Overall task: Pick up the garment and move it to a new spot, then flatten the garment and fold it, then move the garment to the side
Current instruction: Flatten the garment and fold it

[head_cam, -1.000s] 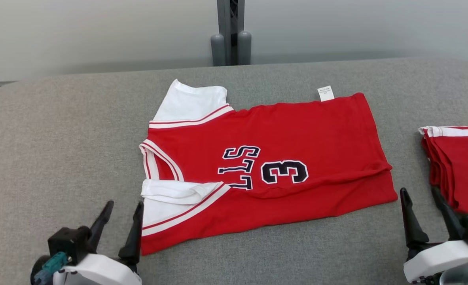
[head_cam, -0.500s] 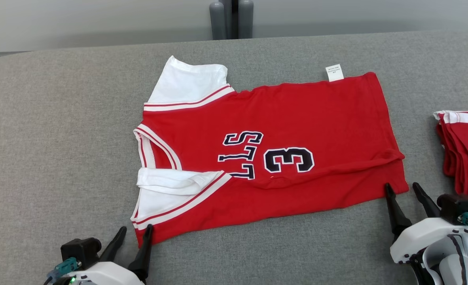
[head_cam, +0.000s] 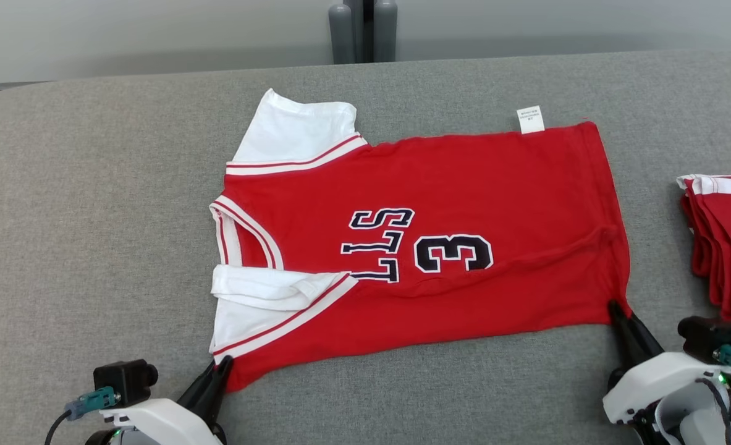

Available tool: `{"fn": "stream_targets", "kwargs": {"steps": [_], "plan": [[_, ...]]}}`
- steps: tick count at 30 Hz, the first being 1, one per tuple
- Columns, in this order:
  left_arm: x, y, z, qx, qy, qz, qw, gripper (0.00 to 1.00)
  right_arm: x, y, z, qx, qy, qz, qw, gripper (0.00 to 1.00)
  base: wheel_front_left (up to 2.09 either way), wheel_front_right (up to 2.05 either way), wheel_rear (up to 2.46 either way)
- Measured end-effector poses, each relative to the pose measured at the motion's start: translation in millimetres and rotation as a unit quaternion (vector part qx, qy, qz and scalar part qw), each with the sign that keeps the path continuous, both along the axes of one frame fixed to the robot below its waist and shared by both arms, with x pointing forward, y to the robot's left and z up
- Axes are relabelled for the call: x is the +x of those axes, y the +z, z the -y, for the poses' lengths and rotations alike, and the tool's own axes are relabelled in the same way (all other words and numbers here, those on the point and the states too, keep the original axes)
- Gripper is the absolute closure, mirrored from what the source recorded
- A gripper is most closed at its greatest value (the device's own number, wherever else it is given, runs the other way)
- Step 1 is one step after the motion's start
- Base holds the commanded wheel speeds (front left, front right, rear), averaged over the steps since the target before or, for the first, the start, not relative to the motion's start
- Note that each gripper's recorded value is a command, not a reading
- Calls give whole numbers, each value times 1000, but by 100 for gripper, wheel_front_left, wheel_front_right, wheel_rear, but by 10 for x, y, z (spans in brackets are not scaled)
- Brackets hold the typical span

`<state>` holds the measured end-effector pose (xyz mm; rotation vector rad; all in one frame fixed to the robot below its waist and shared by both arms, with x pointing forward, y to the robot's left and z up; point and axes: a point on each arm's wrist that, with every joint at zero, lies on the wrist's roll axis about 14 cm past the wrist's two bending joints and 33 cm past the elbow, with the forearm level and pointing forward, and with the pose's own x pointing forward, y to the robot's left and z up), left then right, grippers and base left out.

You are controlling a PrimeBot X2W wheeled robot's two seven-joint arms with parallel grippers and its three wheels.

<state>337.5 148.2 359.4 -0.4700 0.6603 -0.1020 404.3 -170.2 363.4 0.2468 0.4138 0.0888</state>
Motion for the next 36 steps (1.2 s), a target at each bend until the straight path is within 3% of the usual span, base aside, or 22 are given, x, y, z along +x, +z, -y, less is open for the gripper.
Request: {"fn": "stream_targets", "kwargs": {"steps": [14, 15, 16, 17, 18, 25, 30, 36], "plan": [[-377, 208, -116, 10, -2, -21, 1000, 100, -736, -129, 219, 24, -36, -50, 998, 100, 0, 0, 0], [-353, 246, -124, 13, 0, -9, 1000, 100, -743, -118, 221, 26, -38, -50, 998, 93, 0, 0, 0], [-333, 271, -122, 15, 0, -4, 1000, 56, -746, -108, 223, 27, -40, -49, 998, 67, 0, 0, 0], [-325, 286, -118, 15, 0, 0, 1000, 6, -752, -102, 234, 25, -41, -50, 998, 0, 0, 0, 0], [-286, 332, -136, 19, 7, 16, 1000, 0, -730, -64, 256, 24, -45, -42, 998, 0, 0, 0, 0], [121, 798, -242, 41, 39, 137, 989, 0, -406, 475, 482, -10, -74, 66, 995, 0, 0, 0, 0], [452, 1367, -341, 82, 56, 267, 958, 0, -166, 1070, 476, -35, -72, 167, 983, 0, 0, 0, 0], [581, 1706, -389, 116, 66, 334, 933, 0, -81, 1540, 295, -52, -48, 237, 969, 0, 0, 0, 0]]}}
